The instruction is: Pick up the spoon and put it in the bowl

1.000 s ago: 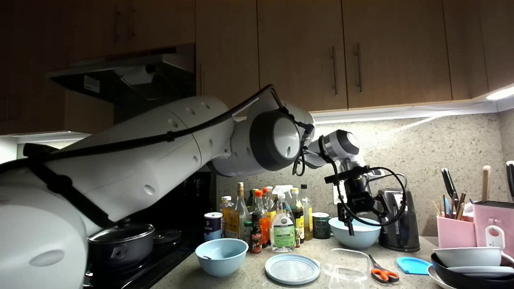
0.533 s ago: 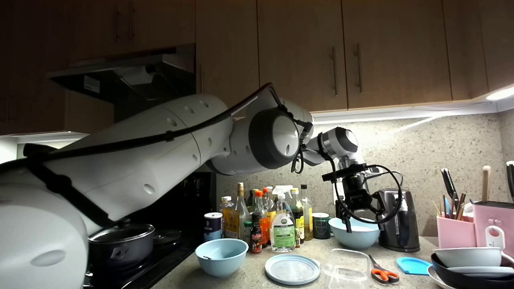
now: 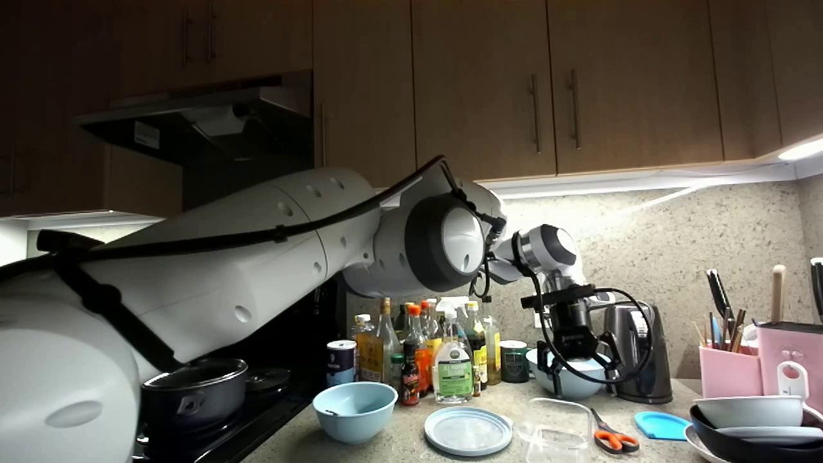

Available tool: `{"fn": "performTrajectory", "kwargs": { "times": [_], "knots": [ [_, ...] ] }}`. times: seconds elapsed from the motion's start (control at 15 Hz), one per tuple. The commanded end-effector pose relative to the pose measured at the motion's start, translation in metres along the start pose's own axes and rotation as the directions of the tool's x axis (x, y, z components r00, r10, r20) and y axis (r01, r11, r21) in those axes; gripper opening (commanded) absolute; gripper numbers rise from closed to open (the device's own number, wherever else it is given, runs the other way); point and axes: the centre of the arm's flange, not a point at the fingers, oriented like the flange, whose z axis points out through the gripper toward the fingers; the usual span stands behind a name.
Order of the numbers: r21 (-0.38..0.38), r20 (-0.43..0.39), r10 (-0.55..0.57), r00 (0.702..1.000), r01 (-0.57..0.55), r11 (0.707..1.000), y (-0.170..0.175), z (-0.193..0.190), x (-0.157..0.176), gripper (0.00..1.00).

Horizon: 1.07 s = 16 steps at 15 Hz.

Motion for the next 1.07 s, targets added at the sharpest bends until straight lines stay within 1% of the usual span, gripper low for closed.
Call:
{"fn": "performTrajectory", "kwargs": {
  "times": [0.0,0.2,0.27,0.33,0.4,0.47,0.73,0.87,0.93,1.0],
  "knots": [
    [0.035,0.066,-0.108,0.992,0.106,0.994,0.011,0.013,0.052,1.0],
    [0.051,0.114,-0.132,0.985,0.127,0.991,0.017,0.032,0.061,1.0],
    [0.056,0.131,-0.134,0.982,0.127,0.99,0.019,0.037,0.063,0.98],
    [0.06,0.143,-0.137,0.98,0.13,0.99,0.021,0.04,0.063,0.94],
    [0.065,0.154,-0.14,0.978,0.131,0.989,0.024,0.043,0.064,0.8],
    [0.069,0.16,-0.148,0.976,0.138,0.988,0.026,0.045,0.064,0.69],
    [0.068,0.16,-0.202,0.966,0.193,0.979,0.027,0.047,0.067,0.42],
    [0.056,0.13,-0.215,0.968,0.209,0.976,0.026,0.046,0.064,0.28],
    [0.037,0.109,-0.208,0.972,0.205,0.978,0.022,0.043,0.06,0.73],
    [0.045,0.127,-0.18,0.975,0.176,0.983,0.013,0.069,0.017,0.44]
  ]
}}
